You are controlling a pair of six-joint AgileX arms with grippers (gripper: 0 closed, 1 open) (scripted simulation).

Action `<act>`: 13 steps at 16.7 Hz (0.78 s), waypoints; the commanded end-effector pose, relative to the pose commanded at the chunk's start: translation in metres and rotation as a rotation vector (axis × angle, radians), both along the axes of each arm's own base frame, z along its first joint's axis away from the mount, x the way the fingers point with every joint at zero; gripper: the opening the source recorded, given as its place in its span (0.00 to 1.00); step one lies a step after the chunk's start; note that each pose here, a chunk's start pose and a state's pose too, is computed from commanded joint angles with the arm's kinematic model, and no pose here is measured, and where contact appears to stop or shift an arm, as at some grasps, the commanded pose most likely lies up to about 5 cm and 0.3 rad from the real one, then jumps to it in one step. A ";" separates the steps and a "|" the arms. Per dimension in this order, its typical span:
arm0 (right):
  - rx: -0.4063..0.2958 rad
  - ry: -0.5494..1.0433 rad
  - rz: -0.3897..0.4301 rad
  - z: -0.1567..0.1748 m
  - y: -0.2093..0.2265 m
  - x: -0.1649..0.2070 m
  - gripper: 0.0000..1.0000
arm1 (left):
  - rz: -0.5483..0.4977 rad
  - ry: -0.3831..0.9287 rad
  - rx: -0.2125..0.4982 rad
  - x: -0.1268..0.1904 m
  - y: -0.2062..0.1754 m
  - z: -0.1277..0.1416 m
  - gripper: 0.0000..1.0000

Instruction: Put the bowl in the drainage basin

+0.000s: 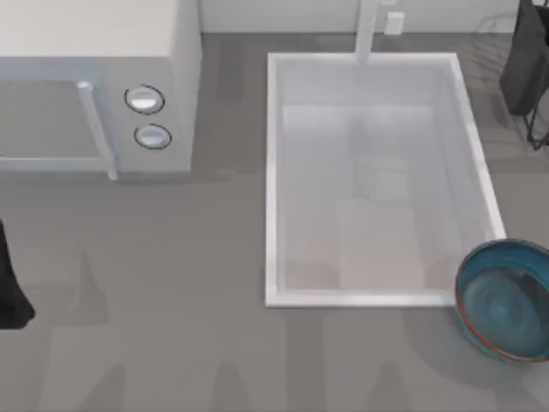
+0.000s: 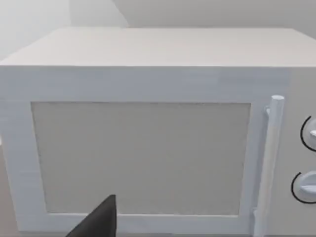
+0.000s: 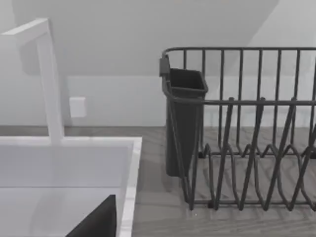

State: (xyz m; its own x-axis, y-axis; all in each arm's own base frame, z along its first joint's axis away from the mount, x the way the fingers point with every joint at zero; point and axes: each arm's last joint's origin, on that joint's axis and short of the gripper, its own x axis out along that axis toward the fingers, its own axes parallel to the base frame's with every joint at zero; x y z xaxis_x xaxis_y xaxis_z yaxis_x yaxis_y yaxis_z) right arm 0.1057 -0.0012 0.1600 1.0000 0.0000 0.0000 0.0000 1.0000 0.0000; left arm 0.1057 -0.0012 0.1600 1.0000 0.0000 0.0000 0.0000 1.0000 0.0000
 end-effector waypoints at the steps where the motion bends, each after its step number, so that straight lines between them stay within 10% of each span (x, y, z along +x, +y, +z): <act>1: 0.000 0.000 0.000 0.000 0.000 0.000 1.00 | 0.000 0.000 0.000 0.000 0.000 0.000 1.00; 7: 0.011 0.162 0.005 0.024 0.001 0.003 1.00 | 0.000 0.000 0.000 0.000 0.000 0.000 1.00; 13: 0.023 0.706 0.010 0.058 0.005 0.041 1.00 | 0.000 0.000 0.000 0.000 0.000 0.000 1.00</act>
